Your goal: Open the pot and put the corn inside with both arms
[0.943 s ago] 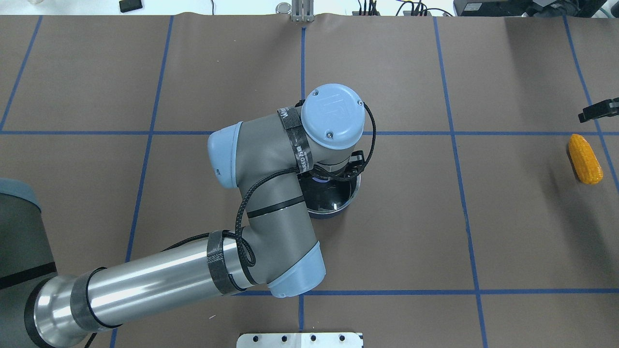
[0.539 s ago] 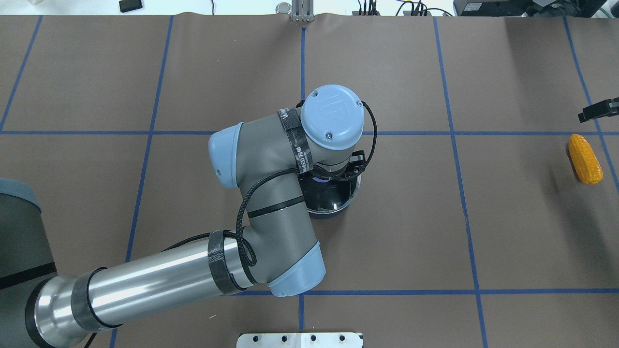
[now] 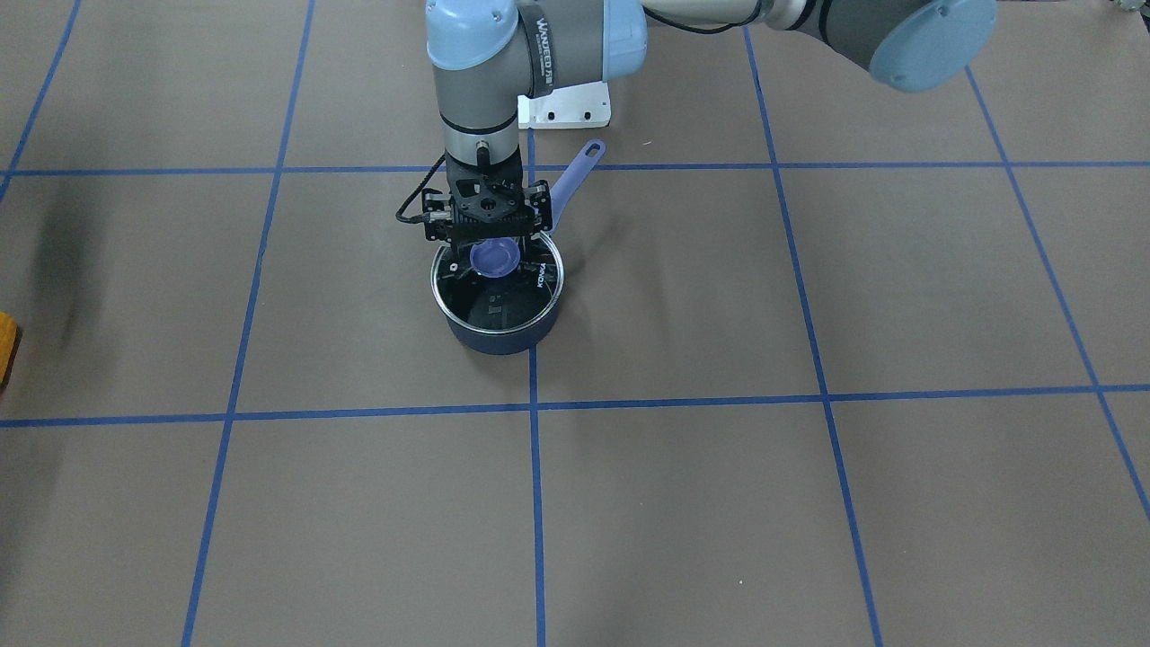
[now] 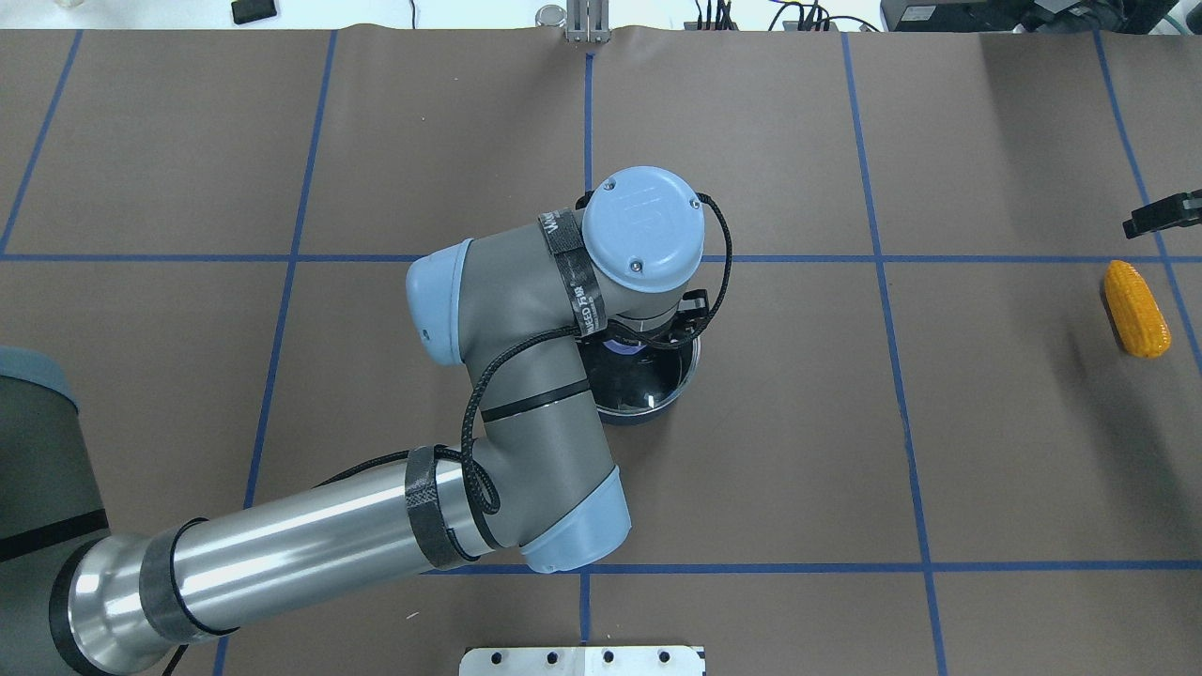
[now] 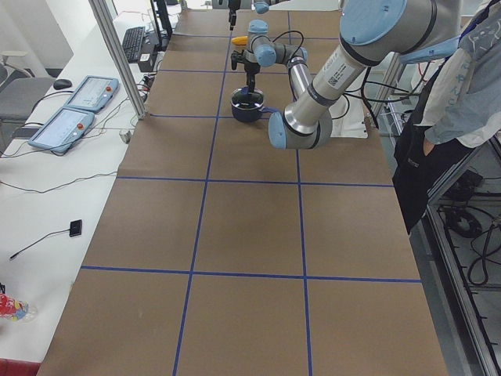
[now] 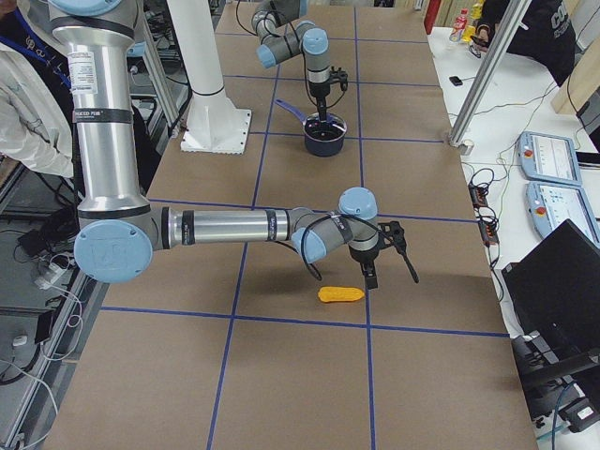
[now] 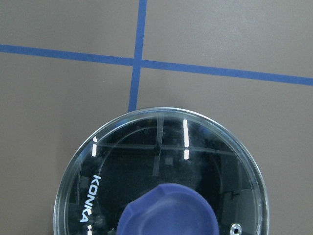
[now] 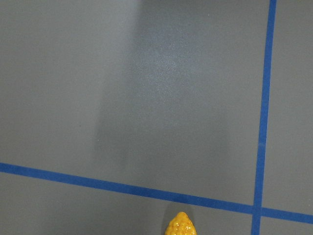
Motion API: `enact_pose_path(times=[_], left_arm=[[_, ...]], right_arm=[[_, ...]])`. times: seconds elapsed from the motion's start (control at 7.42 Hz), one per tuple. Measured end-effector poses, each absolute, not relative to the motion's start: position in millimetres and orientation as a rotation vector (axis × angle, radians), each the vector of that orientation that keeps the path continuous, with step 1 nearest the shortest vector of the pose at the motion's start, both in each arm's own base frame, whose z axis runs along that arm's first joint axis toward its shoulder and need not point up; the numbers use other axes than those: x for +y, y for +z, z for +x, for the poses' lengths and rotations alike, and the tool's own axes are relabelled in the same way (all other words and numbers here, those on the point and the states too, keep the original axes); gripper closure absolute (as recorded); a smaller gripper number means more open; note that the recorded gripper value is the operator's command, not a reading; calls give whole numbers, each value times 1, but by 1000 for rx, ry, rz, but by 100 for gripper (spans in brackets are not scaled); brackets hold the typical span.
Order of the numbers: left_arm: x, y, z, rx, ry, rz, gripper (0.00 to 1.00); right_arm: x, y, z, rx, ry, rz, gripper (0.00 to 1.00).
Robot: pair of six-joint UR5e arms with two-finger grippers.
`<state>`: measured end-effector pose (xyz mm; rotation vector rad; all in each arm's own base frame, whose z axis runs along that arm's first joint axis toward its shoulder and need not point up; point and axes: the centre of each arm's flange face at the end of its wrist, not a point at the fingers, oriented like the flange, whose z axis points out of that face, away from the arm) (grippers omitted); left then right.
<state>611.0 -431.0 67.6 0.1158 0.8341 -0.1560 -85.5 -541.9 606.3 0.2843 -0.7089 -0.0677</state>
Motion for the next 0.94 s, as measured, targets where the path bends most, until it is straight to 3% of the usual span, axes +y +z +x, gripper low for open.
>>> enact_pose_path(times=[0.27, 0.54, 0.81, 0.94], left_arm=[[-434, 70, 614, 836, -152, 127, 20], [-434, 70, 615, 837, -148, 131, 56], [-435, 70, 613, 838, -140, 137, 79], [-436, 68, 610, 842, -136, 143, 85]], right_arm=[[-542, 606, -86, -709, -68, 284, 0], [-542, 606, -85, -708, -68, 285, 0], [-542, 606, -85, -707, -68, 285, 0], [-542, 606, -85, -707, -68, 285, 0]])
